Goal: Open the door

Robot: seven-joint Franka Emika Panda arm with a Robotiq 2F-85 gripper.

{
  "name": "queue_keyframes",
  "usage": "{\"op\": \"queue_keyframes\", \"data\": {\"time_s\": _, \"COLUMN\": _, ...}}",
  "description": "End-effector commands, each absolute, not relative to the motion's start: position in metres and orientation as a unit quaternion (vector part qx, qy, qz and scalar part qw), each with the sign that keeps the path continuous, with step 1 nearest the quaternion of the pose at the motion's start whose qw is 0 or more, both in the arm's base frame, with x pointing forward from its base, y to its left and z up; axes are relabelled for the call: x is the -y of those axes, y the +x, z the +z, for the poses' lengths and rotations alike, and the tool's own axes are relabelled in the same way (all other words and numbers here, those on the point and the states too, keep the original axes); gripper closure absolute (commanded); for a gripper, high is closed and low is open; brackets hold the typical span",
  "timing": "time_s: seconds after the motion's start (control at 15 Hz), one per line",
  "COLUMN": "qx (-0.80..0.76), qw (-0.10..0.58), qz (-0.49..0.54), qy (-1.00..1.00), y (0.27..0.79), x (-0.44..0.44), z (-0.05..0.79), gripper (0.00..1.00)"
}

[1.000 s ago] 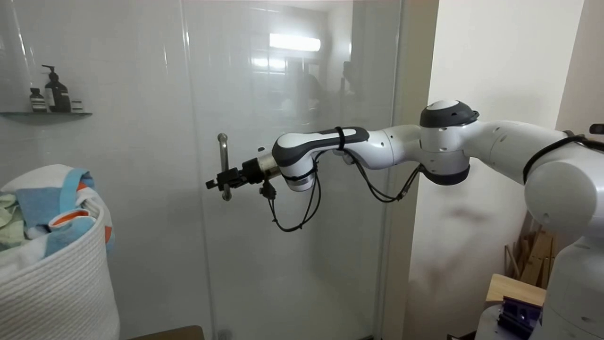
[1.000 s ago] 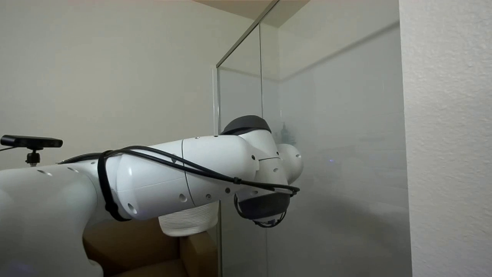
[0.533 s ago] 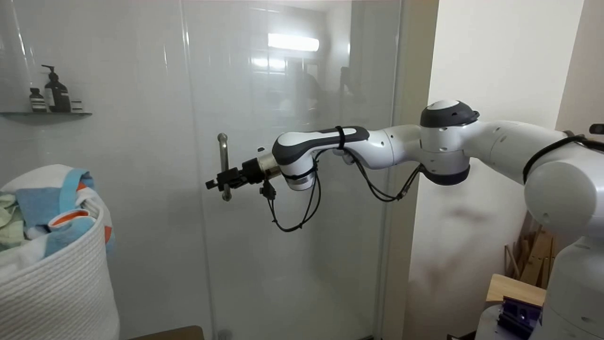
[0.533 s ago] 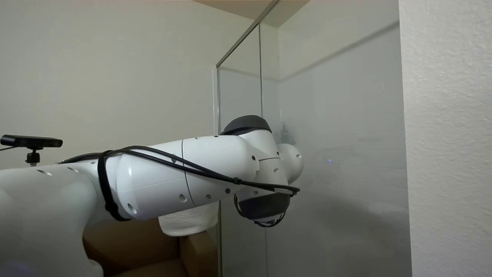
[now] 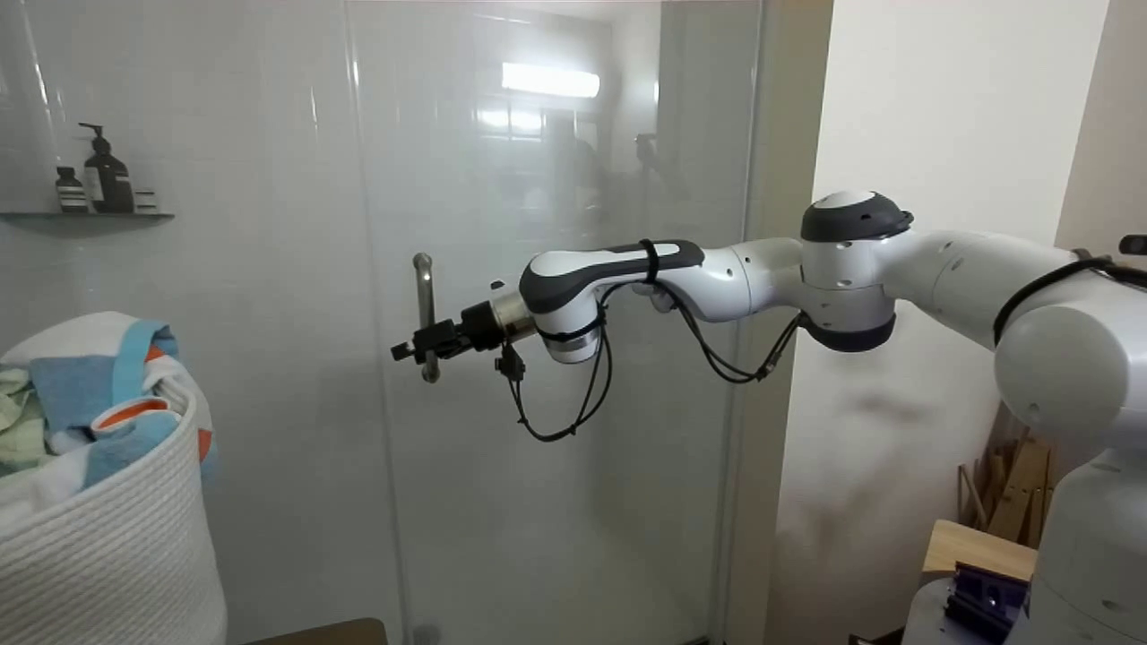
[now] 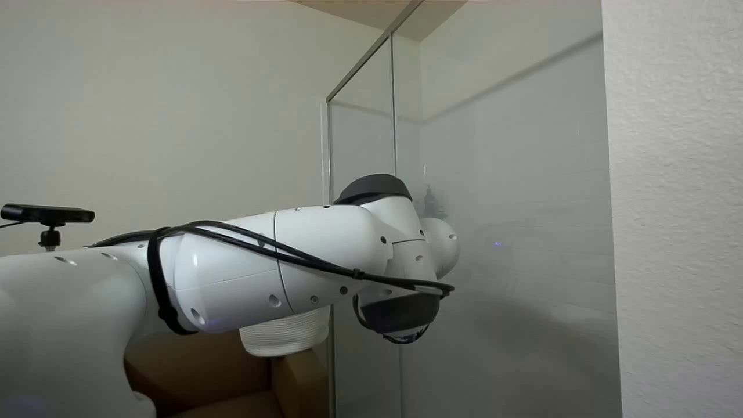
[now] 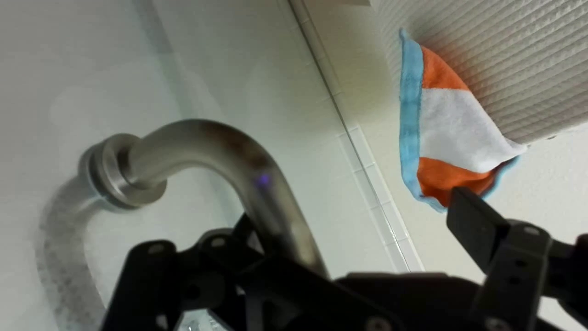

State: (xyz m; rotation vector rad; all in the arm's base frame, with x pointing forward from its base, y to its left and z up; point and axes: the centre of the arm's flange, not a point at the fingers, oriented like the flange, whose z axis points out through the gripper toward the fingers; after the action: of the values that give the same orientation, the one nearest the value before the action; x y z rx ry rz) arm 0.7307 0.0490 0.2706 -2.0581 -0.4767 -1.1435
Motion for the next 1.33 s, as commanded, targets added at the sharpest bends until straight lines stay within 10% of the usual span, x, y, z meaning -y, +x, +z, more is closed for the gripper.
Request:
{"op": "queue_keyframes", "data": {"time_s": 0.0, "qx": 0.222, "qw": 0.408, "qz": -0.398, "qy": -0.791, "y": 0.675, "x": -0.093, "z": 0.251, "gripper": 0.00}}
{"op": "queue_keyframes", "data": {"time_s": 1.27, "qx": 0.280, "qw": 0.465, "qz": -0.302, "qy": -0.784, "y": 0.573, "x": -0.093, "z": 0.252, "gripper": 0.00}}
